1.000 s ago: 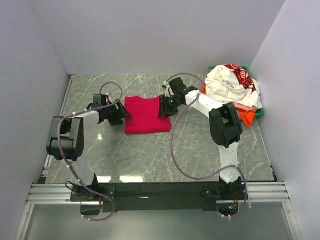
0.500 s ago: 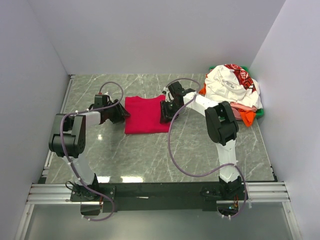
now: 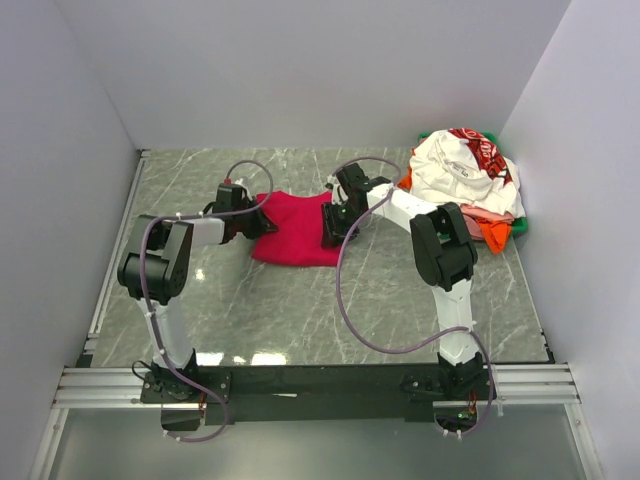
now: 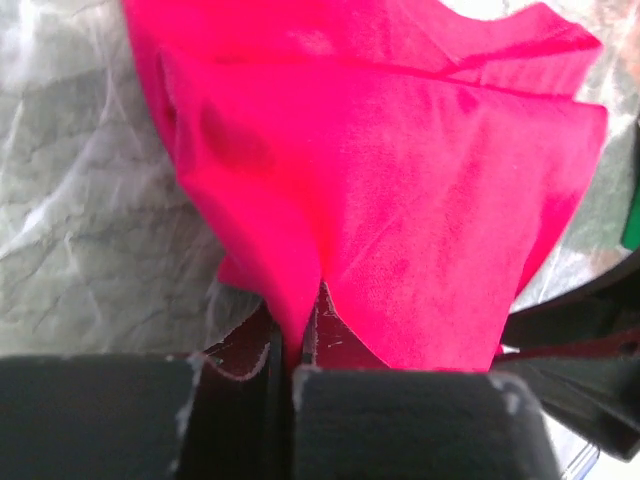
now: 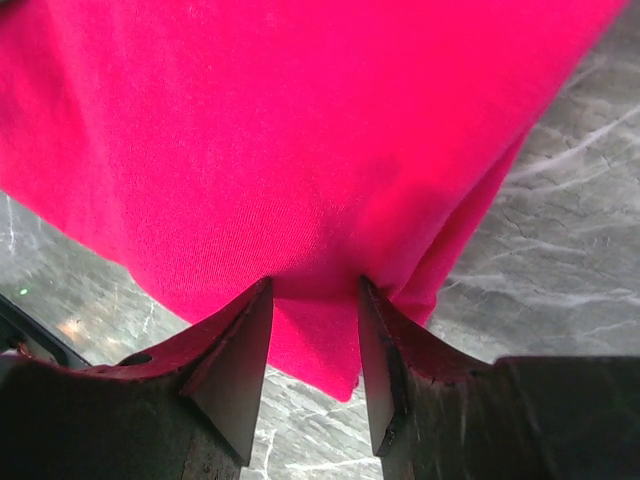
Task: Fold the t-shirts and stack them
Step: Neatly place the folded tshirt to the corner
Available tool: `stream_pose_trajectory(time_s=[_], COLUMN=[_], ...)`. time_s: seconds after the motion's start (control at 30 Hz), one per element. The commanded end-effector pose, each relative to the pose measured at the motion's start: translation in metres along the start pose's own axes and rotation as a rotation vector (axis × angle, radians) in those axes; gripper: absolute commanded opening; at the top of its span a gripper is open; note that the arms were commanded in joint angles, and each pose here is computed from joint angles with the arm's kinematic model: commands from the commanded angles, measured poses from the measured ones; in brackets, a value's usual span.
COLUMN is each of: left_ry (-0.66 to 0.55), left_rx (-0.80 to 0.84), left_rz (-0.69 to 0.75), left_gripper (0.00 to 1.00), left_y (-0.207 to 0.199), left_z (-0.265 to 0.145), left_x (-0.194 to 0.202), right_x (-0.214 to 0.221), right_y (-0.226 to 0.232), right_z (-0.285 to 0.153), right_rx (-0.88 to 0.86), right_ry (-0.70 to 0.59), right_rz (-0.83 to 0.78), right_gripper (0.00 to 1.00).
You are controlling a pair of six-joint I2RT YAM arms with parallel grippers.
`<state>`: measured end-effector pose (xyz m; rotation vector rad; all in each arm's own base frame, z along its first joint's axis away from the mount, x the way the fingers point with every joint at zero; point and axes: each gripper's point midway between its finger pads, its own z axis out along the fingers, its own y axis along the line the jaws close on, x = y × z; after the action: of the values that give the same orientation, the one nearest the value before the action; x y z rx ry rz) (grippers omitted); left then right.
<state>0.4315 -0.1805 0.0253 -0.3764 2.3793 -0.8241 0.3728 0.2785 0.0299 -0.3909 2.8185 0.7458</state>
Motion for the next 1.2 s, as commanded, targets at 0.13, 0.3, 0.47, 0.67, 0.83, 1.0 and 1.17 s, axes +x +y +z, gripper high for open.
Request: stream_pose_trajectory(time_s=[0.13, 0.3, 0.47, 0.67, 0.83, 1.0, 1.17], left_ry=[0.127, 0.083, 0.046, 0.004, -0.04, -0.089, -0.112], left_rx=[-0.465, -0.6, -0.689, -0.797, -0.85, -0.875, -0.894], left_rz=[0.057, 0.153, 0.258, 0.317, 0.358, 0.364, 0.34], left_gripper=[0.0, 0.0, 0.0, 0.0, 0.0, 0.0, 0.0], left_y=[0.081, 0.087, 0.092, 0.126, 0.141, 0.165, 0.193], left_z=[-0.01, -0.022, -0.04, -0.054, -0.059, -0.059, -0.06], left_x=[0.024, -0.018, -0.072, -0.126, -0.172, -0.22, -0.248], right_x=[-0.007, -0.033, -0.056, -0.065, -0.067, -0.073, -0.079], right_y=[-0.009, -0.012, -0.015, -0.023, -0.025, -0.025, -0.027], right_z=[-0.015, -0.051, -0.089, -0.112, -0.118, -0.124, -0.126], right_rx=[0.102, 0.173, 0.192, 0.186, 0.197, 0.202, 0.21], right_ry=[-0.011, -0.102, -0.206, -0.256, -0.265, -0.277, -0.281], right_rz=[-0.018, -0.005, 0.033, 0.082, 0.093, 0.102, 0.112], right_gripper=[0.55, 0.61, 0.61, 0.61, 0.61, 0.61, 0.61])
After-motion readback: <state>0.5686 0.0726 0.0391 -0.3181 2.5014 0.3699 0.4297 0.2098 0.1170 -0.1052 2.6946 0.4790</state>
